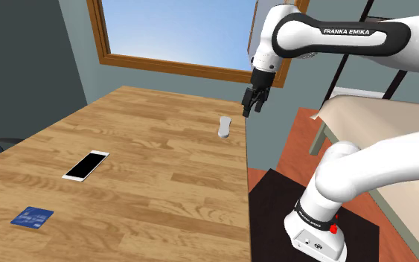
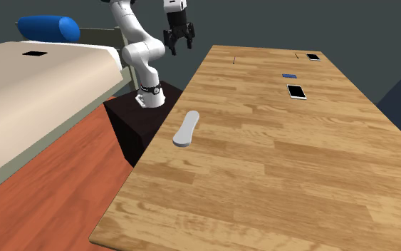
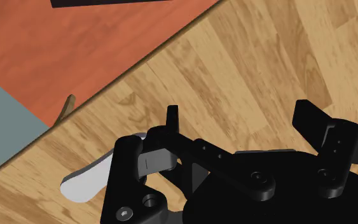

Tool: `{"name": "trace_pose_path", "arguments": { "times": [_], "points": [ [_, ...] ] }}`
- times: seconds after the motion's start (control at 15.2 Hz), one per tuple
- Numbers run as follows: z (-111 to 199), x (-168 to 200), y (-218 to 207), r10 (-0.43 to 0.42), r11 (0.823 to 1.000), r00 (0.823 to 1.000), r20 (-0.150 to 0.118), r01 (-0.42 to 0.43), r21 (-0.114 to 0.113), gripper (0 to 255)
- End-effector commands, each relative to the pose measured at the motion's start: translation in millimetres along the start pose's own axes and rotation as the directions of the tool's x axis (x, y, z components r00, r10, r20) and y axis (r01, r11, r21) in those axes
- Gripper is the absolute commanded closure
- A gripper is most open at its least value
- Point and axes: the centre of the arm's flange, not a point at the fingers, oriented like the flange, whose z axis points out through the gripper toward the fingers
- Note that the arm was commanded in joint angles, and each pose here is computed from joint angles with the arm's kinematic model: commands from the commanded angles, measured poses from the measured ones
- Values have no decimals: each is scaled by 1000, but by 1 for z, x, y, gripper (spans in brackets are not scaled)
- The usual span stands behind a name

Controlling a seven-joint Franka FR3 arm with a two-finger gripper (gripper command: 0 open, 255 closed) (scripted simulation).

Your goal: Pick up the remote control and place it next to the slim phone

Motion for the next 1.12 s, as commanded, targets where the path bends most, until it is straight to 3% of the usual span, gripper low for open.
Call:
{"name": "trace_pose_path", "arguments": {
  "times": [0.0, 0.26, 0.53, 0.79, 1.06],
  "points": [
    [0, 0, 0, 0, 1000, 1000, 0, 0, 0, 0],
    [27, 43, 10, 145, 989, 989, -5, -145, -20, 0],
    [53, 84, 27, 287, 957, 958, -13, -287, -38, 0],
    [79, 122, 50, 422, 905, 906, -24, -423, -55, 0],
    [105, 157, 79, 548, 832, 835, -37, -550, -71, 0]
  ]
}}
